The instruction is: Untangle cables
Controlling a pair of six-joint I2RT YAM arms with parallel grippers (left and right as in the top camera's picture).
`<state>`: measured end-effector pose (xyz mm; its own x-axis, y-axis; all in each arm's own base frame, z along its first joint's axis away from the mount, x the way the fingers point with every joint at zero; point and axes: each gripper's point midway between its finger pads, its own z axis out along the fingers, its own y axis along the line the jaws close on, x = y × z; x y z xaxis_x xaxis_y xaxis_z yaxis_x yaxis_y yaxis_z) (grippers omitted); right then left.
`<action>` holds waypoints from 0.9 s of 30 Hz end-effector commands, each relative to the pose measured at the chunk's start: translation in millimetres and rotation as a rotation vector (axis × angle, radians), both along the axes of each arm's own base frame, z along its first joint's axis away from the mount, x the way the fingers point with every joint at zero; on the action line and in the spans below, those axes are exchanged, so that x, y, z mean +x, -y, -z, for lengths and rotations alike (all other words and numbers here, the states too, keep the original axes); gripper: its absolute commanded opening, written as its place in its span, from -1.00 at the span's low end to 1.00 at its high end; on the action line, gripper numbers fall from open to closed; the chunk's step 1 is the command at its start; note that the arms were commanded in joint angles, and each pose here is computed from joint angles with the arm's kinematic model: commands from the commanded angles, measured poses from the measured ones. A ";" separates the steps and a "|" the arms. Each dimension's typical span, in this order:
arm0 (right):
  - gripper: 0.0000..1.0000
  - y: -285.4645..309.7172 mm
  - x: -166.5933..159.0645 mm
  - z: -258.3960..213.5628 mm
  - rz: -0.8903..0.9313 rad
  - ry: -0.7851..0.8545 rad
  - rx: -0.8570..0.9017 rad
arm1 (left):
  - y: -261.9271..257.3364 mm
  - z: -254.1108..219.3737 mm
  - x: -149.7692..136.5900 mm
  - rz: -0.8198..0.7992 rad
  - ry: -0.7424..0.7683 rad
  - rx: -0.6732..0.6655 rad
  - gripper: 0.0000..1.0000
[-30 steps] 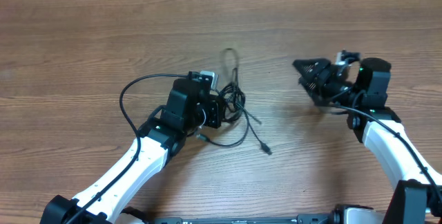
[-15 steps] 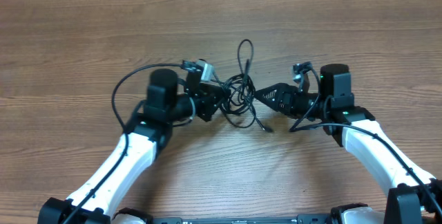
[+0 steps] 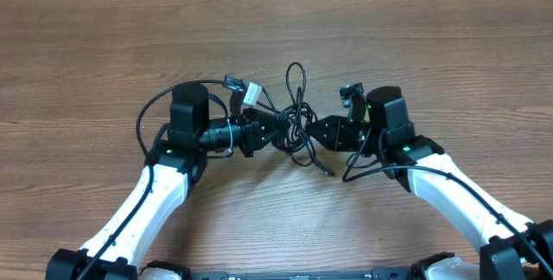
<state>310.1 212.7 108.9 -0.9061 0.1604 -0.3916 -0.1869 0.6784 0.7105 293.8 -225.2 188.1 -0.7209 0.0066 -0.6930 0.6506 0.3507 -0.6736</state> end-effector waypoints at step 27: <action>-0.75 84.1 24.4 -37.9 0.340 0.085 -0.117 | -81.8 29.5 40.9 -0.360 -0.290 0.015 0.40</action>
